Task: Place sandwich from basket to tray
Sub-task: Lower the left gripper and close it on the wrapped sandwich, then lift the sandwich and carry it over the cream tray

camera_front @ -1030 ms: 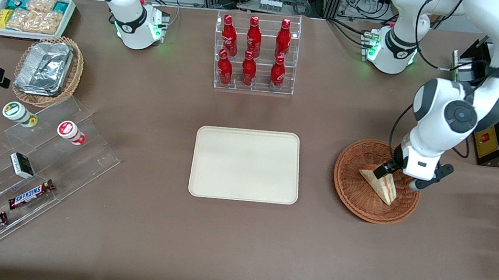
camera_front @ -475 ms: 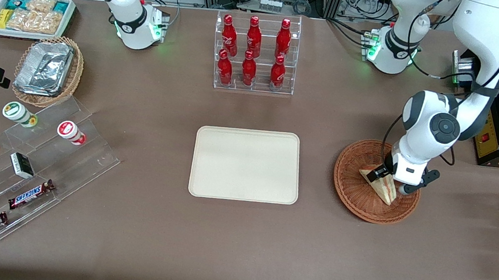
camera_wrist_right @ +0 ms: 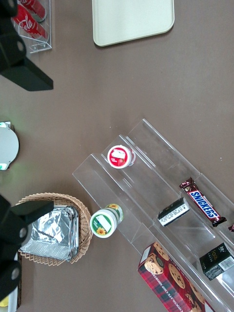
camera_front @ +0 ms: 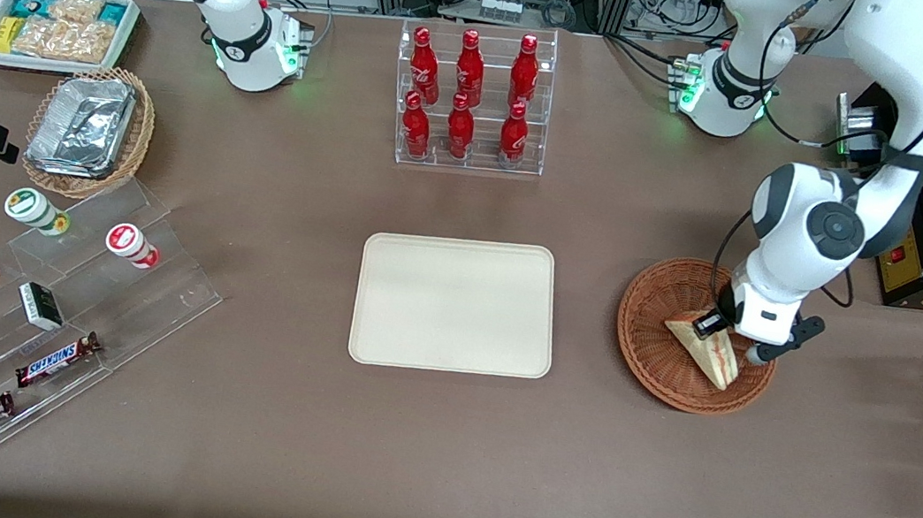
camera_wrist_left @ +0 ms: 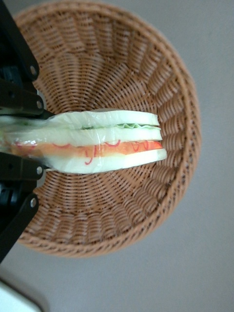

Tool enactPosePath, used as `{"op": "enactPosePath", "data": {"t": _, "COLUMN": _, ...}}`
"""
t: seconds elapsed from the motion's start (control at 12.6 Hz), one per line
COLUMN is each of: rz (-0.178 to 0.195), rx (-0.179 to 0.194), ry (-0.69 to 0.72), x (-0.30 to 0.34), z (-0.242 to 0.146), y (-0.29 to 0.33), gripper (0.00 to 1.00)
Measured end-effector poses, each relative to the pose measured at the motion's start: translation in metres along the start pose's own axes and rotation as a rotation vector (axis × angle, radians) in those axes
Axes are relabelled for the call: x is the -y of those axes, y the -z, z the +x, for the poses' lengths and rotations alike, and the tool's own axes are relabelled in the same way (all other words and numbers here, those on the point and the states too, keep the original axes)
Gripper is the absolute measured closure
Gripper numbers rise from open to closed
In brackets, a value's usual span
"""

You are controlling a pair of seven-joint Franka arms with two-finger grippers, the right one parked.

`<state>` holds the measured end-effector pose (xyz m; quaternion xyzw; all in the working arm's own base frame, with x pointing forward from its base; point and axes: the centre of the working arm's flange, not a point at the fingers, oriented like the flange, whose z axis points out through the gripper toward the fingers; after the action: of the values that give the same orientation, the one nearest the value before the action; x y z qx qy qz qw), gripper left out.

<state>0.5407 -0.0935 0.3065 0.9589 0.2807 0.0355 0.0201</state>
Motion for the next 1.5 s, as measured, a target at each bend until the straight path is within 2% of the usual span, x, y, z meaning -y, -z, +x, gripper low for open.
{"op": "enactPosePath", "data": {"t": 0.08, "rz": 0.017, "rx": 0.008, "ry": -0.013, "x": -0.008, "z": 0.002, "y": 0.024, "gripper": 0.73}}
{"op": "enactPosePath", "data": {"t": 0.24, "rz": 0.054, "rx": 0.040, "ry": -0.061, "x": -0.037, "z": -0.006, "y": 0.079, "gripper": 0.83}}
{"op": "enactPosePath", "data": {"t": 0.32, "rz": 0.065, "rx": 0.051, "ry": -0.098, "x": -0.058, "z": -0.015, "y": 0.105, "gripper": 0.84}}
{"op": "enactPosePath", "data": {"t": 0.55, "rz": 0.045, "rx": 0.045, "ry": -0.236, "x": -0.126, "z": -0.068, "y": 0.147, "gripper": 0.84}}
{"op": "enactPosePath", "data": {"t": 0.95, "rz": 0.046, "rx": 0.106, "ry": -0.461, "x": -0.230, "z": -0.174, "y": 0.098, "gripper": 0.84}}
{"op": "enactPosePath", "data": {"t": 1.19, "rz": 0.050, "rx": 0.146, "ry": -0.523, "x": -0.286, "z": -0.228, "y": 0.052, "gripper": 0.84}}
{"op": "enactPosePath", "data": {"t": 1.35, "rz": 0.031, "rx": 0.152, "ry": -0.550, "x": -0.307, "z": -0.247, "y": 0.019, "gripper": 0.84}}
{"op": "enactPosePath", "data": {"t": 1.5, "rz": 0.012, "rx": 0.126, "ry": -0.593, "x": -0.320, "z": -0.266, "y": -0.012, "gripper": 0.84}}
